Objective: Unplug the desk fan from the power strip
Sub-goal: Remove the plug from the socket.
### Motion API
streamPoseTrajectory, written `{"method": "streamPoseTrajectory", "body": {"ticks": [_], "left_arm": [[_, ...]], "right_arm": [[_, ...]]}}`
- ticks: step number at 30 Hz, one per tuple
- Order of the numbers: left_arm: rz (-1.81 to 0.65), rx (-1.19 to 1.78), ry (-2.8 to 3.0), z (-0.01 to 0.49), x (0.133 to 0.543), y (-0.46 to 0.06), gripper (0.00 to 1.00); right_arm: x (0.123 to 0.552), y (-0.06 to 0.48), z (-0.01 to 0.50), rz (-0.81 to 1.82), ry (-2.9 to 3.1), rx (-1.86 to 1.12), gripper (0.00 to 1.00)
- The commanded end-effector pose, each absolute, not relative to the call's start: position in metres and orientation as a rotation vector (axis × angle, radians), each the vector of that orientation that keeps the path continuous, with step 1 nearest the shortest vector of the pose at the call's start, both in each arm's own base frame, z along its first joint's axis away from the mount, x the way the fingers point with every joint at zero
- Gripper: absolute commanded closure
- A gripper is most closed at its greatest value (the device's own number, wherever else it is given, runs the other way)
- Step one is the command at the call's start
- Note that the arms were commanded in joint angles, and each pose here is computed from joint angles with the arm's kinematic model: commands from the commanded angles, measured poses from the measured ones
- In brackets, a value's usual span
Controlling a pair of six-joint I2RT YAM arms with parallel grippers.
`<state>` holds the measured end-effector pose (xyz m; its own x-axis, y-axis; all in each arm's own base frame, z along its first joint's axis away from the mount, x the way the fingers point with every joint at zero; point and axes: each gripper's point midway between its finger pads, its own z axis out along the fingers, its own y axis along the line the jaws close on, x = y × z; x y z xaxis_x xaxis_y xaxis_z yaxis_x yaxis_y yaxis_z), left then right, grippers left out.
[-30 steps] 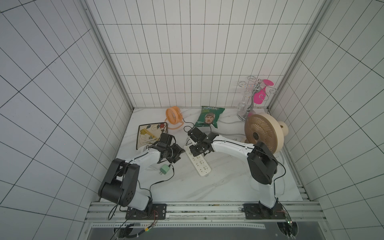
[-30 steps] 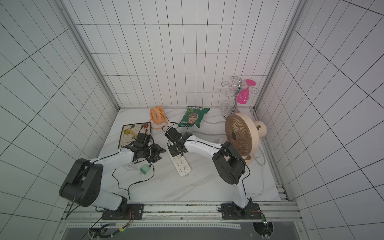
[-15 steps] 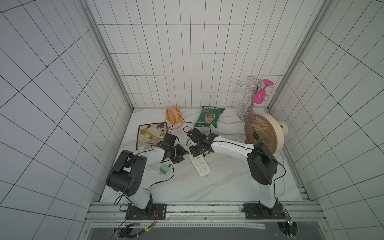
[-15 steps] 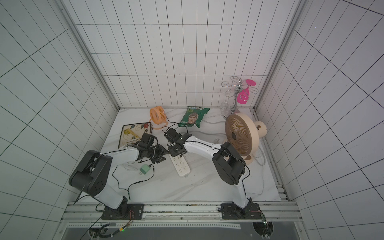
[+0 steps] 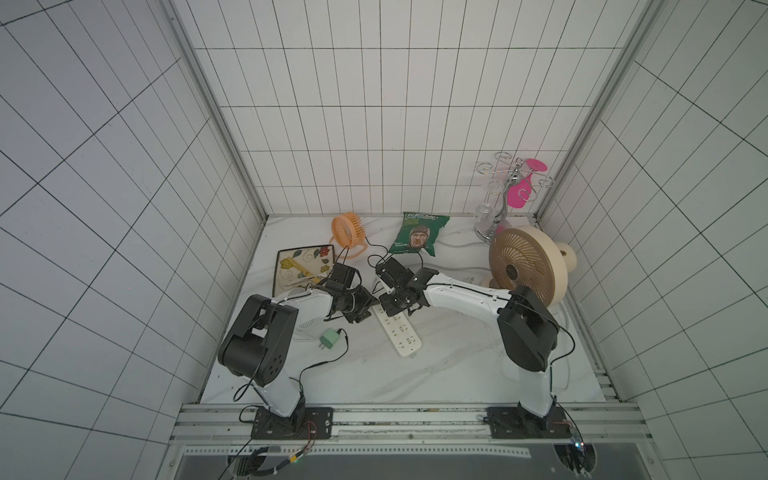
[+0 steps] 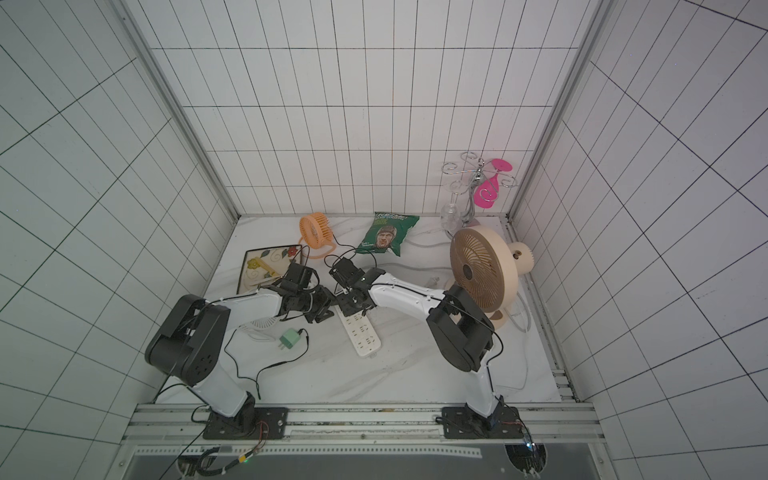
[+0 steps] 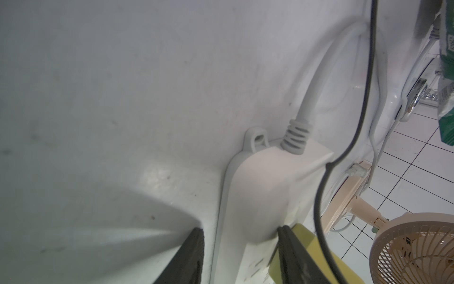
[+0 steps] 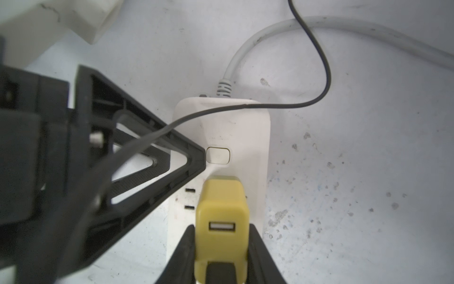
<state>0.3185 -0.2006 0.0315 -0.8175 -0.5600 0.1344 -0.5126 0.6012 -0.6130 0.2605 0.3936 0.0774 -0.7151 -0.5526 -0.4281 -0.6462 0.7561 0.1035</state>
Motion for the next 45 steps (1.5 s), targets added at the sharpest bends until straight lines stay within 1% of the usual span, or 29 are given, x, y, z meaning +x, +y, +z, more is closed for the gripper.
{"method": "streamPoseTrajectory", "body": {"ticks": [1, 3, 6, 12, 16, 19, 21, 25, 28, 32, 36, 40, 45], "left_arm": [[-0.74, -0.981, 2.88, -0.005, 0.293, -0.179, 0.49], [-0.677, -0.972, 2.912, -0.012, 0.285, -0.177, 0.49], [-0.629, -0.983, 2.956, -0.023, 0.274, -0.176, 0.5], [-0.555, -1.012, 2.992, -0.033, 0.266, -0.169, 0.52], [-0.513, -1.025, 3.004, -0.036, 0.261, -0.165, 0.53], [-0.489, -1.038, 3.012, -0.038, 0.258, -0.162, 0.53], [-0.482, -1.047, 3.018, -0.04, 0.256, -0.162, 0.54], [-0.474, -1.055, 3.033, -0.044, 0.253, -0.162, 0.55], [-0.465, -1.06, 3.036, -0.046, 0.252, -0.161, 0.56], [-0.456, -1.063, 3.041, -0.047, 0.251, -0.16, 0.56], [-0.444, -1.059, 3.05, -0.049, 0.25, -0.159, 0.56], [-0.438, -1.058, 3.054, -0.05, 0.25, -0.159, 0.56], [-0.421, -1.058, 3.058, -0.051, 0.249, -0.157, 0.57]], "right_arm": [[0.263, 0.392, 0.1, 0.433, 2.56, -0.845, 0.82], [0.27, 0.386, 0.094, 0.445, 2.593, -0.786, 0.82], [0.272, 0.384, 0.092, 0.426, 2.599, -0.78, 0.83], [0.255, 0.408, 0.12, 0.323, 2.456, -0.972, 0.83], [0.269, 0.39, 0.117, 0.321, 2.503, -0.832, 0.85], [0.281, 0.37, 0.114, 0.253, 2.512, -0.741, 0.87], [0.279, 0.372, 0.121, 0.21, 2.47, -0.786, 0.86], [0.261, 0.389, 0.136, 0.175, 2.38, -0.931, 0.86], [0.263, 0.384, 0.137, 0.224, 2.402, -0.868, 0.86], [0.274, 0.37, 0.126, 0.417, 2.504, -0.669, 0.86], [0.27, 0.374, 0.13, 0.428, 2.491, -0.715, 0.86], [0.262, 0.384, 0.141, 0.298, 2.418, -0.86, 0.86], [0.272, 0.373, 0.147, 0.229, 2.394, -0.807, 0.88]]}}
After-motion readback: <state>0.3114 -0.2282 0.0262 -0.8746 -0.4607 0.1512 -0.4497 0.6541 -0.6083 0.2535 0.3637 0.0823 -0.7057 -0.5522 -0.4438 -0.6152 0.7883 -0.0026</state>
